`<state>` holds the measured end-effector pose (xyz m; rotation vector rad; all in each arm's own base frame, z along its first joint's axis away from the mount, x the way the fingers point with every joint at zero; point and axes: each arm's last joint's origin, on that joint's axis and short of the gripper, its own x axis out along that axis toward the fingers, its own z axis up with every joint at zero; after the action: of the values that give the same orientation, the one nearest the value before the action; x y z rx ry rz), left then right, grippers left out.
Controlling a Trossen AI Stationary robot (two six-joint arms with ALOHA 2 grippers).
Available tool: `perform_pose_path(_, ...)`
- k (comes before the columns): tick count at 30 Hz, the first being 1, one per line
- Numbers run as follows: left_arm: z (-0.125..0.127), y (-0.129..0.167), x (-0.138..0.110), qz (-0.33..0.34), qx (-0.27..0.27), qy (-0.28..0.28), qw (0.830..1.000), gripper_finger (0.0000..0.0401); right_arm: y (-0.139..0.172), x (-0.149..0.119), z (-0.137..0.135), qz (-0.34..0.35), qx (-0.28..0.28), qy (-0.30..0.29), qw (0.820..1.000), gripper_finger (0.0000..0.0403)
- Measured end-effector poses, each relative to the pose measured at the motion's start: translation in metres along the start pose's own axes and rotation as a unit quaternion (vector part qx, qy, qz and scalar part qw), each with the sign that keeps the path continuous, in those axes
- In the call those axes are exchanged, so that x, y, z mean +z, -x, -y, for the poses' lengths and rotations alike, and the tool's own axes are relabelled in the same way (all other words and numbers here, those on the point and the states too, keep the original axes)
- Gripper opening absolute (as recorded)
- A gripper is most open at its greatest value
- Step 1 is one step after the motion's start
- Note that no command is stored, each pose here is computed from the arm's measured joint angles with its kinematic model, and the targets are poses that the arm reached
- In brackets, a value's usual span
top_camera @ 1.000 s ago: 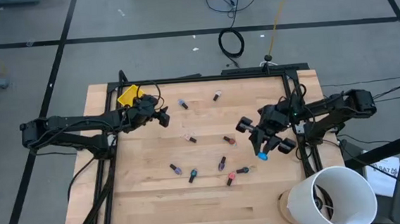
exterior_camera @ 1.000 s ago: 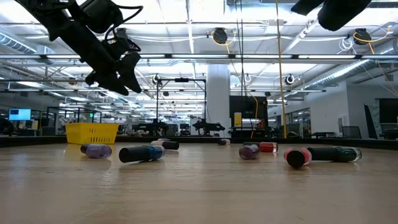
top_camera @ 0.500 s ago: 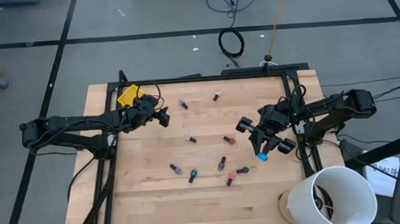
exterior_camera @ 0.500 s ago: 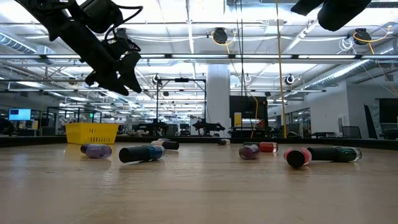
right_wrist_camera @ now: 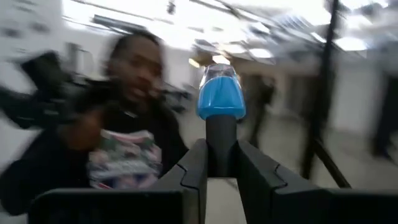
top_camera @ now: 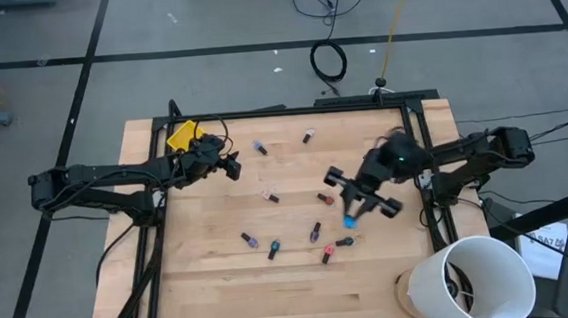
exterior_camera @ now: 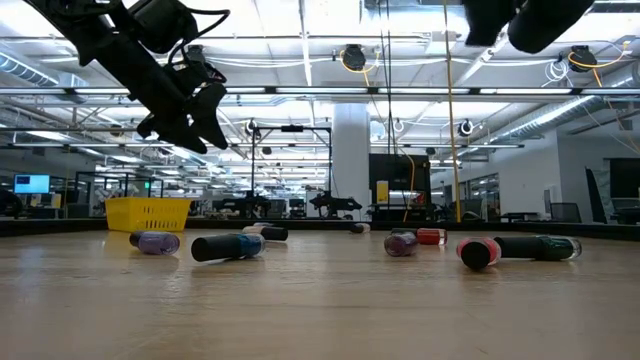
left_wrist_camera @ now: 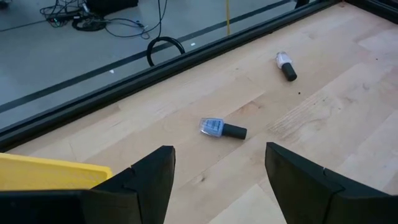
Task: Pick & Place Nail Polish
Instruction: Put the blue nail polish into the yellow bin
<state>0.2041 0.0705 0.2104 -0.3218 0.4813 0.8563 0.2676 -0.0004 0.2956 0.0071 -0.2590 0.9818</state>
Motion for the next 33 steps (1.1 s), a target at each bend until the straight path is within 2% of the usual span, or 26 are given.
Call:
perform_pose_path(2, 0.000, 0.000, 0.000, 0.000, 0.000, 0.000, 1.000, 0.0246, 0.005, -0.012, 0.008, -0.034, -0.052, -0.017, 0.998, 0.0048)
perform_pose_path(5, 0.000, 0.000, 0.000, 0.000, 0.000, 0.004, 1.000, 0.0246, 0.015, -0.030, 0.017, -0.093, -0.138, -0.031, 0.986, 0.0048)
perform_pose_path(10, 0.002, 0.000, 0.001, 0.004, -0.013, 0.016, 1.000, 0.0246, 0.030, -0.060, 0.028, -0.192, -0.262, -0.059, 0.944, 0.0048)
perform_pose_path(14, 0.008, 0.002, 0.007, 0.018, -0.070, 0.029, 0.997, 0.0246, 0.041, -0.083, 0.033, -0.281, -0.360, -0.029, 0.889, 0.0048)
perform_pose_path(18, 0.019, 0.000, 0.010, 0.041, -0.119, 0.035, 0.991, 0.0246, 0.051, -0.103, 0.035, -0.374, -0.433, 0.047, 0.819, 0.0048)
perform_pose_path(23, 0.036, -0.015, 0.007, 0.044, -0.176, 0.060, 0.982, 0.0246, 0.056, -0.113, 0.037, -0.489, -0.480, 0.159, 0.711, 0.0048)
perform_pose_path(26, 0.045, -0.027, 0.004, 0.054, -0.206, 0.069, 0.975, 0.0246, 0.053, -0.113, 0.037, -0.527, -0.489, 0.211, 0.662, 0.0048)
perform_pose_path(29, 0.053, -0.037, 0.002, 0.065, -0.247, 0.082, 0.963, 0.0246, 0.049, -0.111, 0.036, -0.539, -0.508, 0.238, 0.628, 0.0048)
perform_pose_path(31, 0.059, -0.043, 0.002, 0.077, -0.277, 0.098, 0.953, 0.0246, 0.045, -0.110, 0.035, -0.541, -0.509, 0.249, 0.622, 0.0048)
perform_pose_path(33, 0.063, -0.047, 0.002, 0.090, -0.306, 0.106, 0.942, 0.0246, 0.041, -0.110, 0.033, -0.539, -0.503, 0.254, 0.626, 0.0048)
